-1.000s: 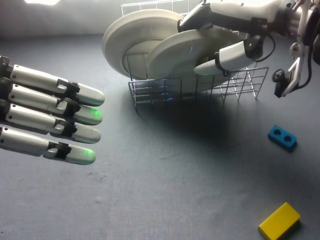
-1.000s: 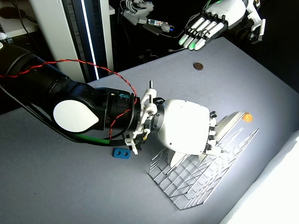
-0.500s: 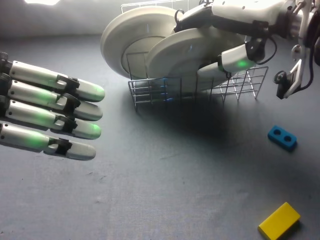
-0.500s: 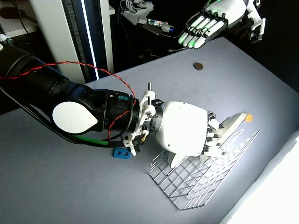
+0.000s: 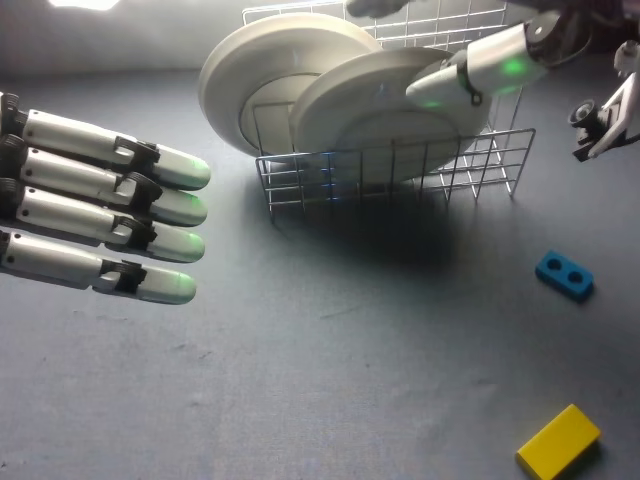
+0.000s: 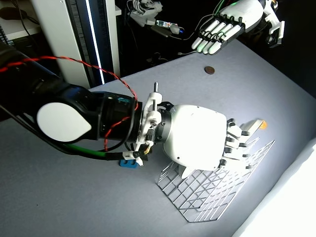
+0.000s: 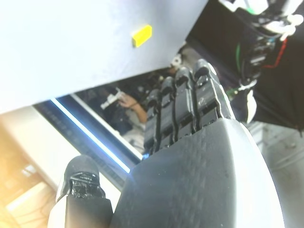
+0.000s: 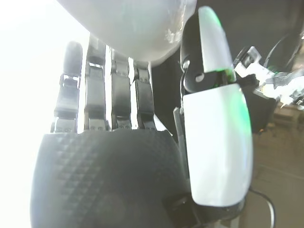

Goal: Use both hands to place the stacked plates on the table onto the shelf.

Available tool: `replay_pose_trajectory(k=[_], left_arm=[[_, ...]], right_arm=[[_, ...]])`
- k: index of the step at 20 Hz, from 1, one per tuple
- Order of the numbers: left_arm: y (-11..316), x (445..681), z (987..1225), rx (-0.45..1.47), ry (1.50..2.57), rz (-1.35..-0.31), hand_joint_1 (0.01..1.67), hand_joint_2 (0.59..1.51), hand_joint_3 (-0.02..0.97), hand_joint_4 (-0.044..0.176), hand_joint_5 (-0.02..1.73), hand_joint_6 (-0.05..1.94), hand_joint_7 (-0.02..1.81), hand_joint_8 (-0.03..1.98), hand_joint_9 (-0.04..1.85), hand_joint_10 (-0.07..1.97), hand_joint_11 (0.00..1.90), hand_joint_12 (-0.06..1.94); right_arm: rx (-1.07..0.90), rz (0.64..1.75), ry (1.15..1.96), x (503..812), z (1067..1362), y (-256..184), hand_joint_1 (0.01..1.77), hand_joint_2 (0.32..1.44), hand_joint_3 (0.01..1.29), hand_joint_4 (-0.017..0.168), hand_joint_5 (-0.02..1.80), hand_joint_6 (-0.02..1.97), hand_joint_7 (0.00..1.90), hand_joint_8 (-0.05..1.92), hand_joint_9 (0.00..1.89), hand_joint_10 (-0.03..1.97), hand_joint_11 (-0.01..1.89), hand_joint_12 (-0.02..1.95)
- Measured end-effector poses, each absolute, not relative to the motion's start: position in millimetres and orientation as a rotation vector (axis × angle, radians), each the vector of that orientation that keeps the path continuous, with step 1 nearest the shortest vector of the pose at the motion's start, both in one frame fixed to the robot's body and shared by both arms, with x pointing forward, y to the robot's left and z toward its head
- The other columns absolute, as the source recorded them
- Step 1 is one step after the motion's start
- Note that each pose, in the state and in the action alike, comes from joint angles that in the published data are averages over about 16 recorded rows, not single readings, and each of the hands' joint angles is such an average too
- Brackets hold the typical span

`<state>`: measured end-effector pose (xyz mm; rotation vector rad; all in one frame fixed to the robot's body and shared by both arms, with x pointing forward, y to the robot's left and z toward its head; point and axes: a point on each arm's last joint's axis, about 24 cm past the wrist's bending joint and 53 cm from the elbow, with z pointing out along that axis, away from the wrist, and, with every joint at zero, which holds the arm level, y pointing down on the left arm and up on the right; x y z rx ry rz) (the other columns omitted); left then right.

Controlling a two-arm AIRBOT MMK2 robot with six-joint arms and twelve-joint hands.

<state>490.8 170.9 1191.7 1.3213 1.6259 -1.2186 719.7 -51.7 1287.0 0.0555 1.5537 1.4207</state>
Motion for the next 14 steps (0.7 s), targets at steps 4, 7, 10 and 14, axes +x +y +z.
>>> replay_pose_trajectory(k=[4,7,10,14], left_arm=[[171.0,491.5,1191.8,1.322,1.624,-1.217,0.02,1.153,0.008,0.004,0.21,0.0,0.2,0.0,0.17,0.01,0.05,0.13],[171.2,491.7,1191.8,1.322,1.623,-1.216,0.02,1.182,0.008,0.004,0.3,0.02,0.3,0.04,0.26,0.05,0.1,0.27],[171.1,491.6,1192.1,1.322,1.621,-1.217,0.02,1.205,0.008,0.004,0.45,0.27,0.44,0.33,0.41,0.33,0.25,0.59],[170.8,491.3,1192.6,1.321,1.62,-1.219,0.06,1.238,0.005,0.017,0.76,0.74,0.78,0.8,0.75,0.8,0.6,1.06]], right_arm=[[-0.029,1.408,1.484,706.3,1306.8,-56.5,1.06,1.03,0.01,-0.003,0.52,0.1,0.59,0.03,0.35,0.48,0.01,1.34],[-0.136,1.377,1.428,689.0,1315.8,-56.3,0.99,1.05,0.01,-0.003,0.56,0.1,0.62,0.05,0.39,0.48,0.03,1.36],[-0.264,1.338,1.371,665.8,1319.5,-54.0,0.85,1.07,0.01,-0.002,0.64,0.32,0.7,0.29,0.5,0.7,0.17,1.47],[-0.424,1.287,1.306,633.2,1317.1,-50.1,0.63,1.12,0.01,0.009,0.84,0.76,0.9,0.75,0.79,1.05,0.58,1.6]])
